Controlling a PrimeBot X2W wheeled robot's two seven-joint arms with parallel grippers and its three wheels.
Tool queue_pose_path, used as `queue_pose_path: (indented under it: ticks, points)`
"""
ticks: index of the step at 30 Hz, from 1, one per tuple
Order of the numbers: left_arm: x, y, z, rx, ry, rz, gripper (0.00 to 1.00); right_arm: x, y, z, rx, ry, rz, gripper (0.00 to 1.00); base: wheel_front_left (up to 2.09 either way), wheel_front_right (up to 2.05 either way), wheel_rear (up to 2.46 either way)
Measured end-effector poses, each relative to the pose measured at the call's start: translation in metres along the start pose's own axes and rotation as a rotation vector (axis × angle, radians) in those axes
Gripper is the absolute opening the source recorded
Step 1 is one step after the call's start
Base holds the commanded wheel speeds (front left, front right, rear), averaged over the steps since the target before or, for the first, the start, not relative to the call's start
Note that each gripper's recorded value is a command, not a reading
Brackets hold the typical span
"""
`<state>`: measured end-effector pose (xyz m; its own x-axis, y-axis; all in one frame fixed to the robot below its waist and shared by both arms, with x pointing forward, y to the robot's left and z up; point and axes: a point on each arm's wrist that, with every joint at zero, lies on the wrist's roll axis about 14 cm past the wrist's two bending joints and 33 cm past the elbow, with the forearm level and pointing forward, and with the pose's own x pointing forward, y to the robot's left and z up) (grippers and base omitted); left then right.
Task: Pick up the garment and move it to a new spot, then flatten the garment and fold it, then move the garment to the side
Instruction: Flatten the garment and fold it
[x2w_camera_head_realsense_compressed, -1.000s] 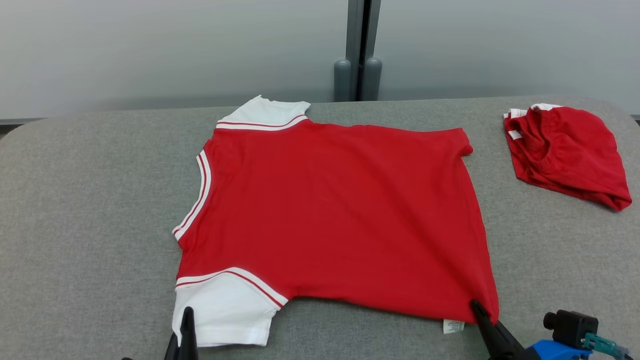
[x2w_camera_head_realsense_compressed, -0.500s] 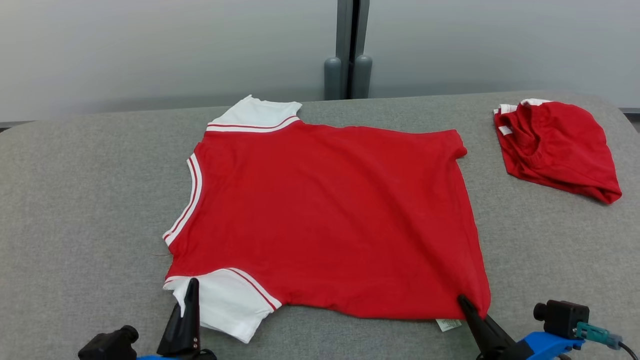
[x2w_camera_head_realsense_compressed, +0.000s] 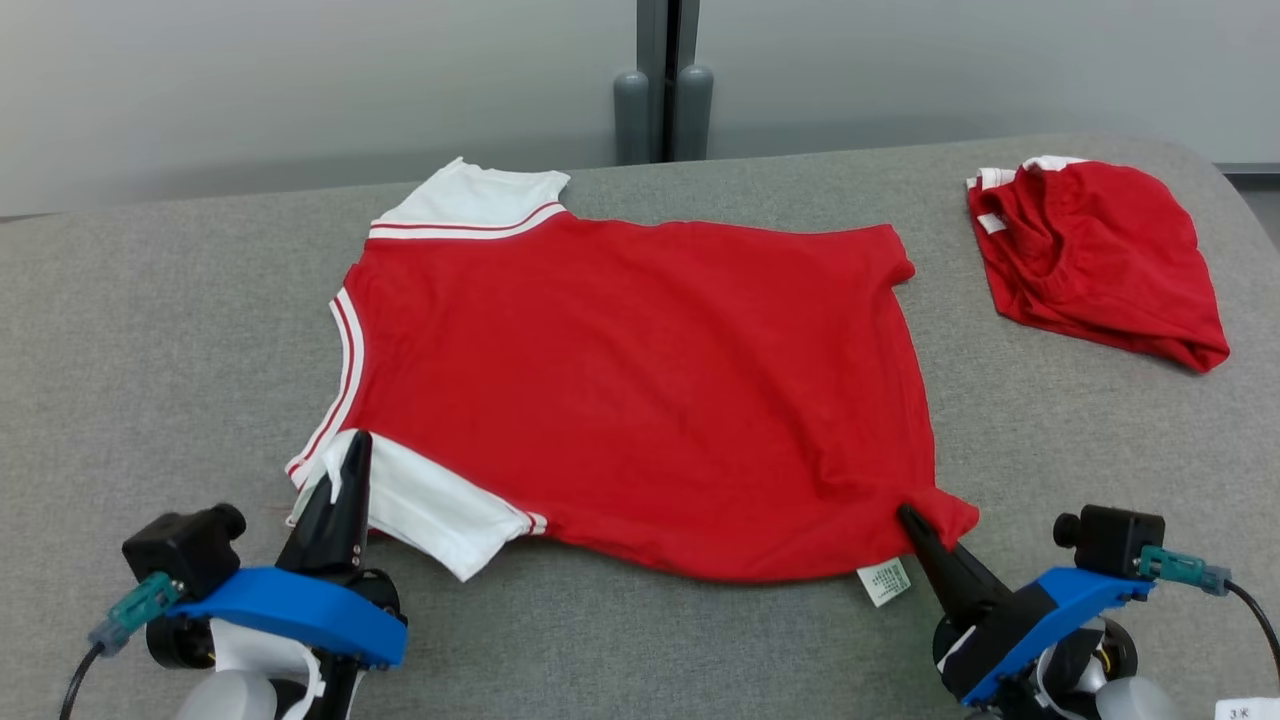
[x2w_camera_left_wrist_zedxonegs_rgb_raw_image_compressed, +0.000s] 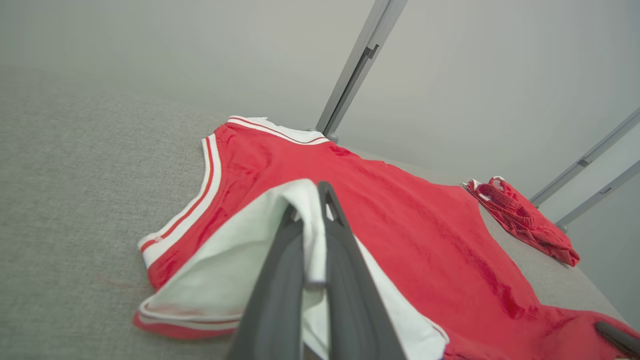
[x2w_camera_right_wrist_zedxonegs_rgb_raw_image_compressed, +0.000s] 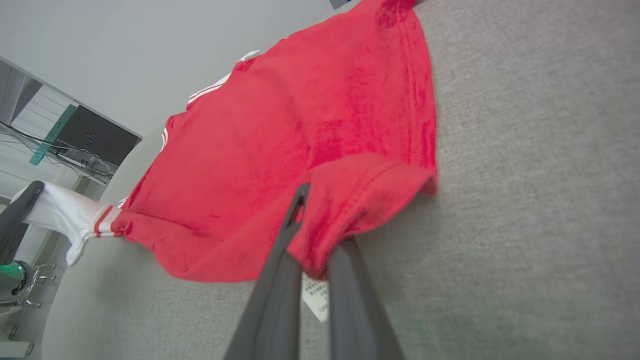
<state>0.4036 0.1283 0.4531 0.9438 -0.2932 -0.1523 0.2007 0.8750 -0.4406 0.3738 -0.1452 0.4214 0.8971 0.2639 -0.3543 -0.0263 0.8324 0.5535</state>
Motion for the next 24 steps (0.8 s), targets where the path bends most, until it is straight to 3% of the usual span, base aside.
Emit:
queue_pose_path:
  ticks: [20,21,22,23,24]
  points:
    - [0.084,0.027,0.002,0.119,0.105,-0.012,0.0,0.061,-0.017,0.022,-0.041,0.022,-0.033,0.0,0.0,0.0,0.0]
    - [0.086,0.028,0.001,0.123,0.111,-0.013,0.0,0.064,-0.016,0.025,-0.044,0.009,-0.032,0.43,0.0,0.0,0.0]
    - [0.089,0.028,0.001,0.126,0.115,-0.015,0.0,0.067,-0.015,0.027,-0.048,0.001,-0.03,1.0,0.0,0.0,0.0]
    - [0.091,0.029,0.001,0.125,0.117,-0.012,0.03,0.07,-0.015,0.029,-0.053,-0.003,-0.028,1.0,0.0,0.0,0.0]
    - [0.092,0.031,0.001,0.122,0.121,-0.007,0.31,0.071,-0.014,0.028,-0.059,-0.003,-0.027,1.0,0.0,0.0,0.0]
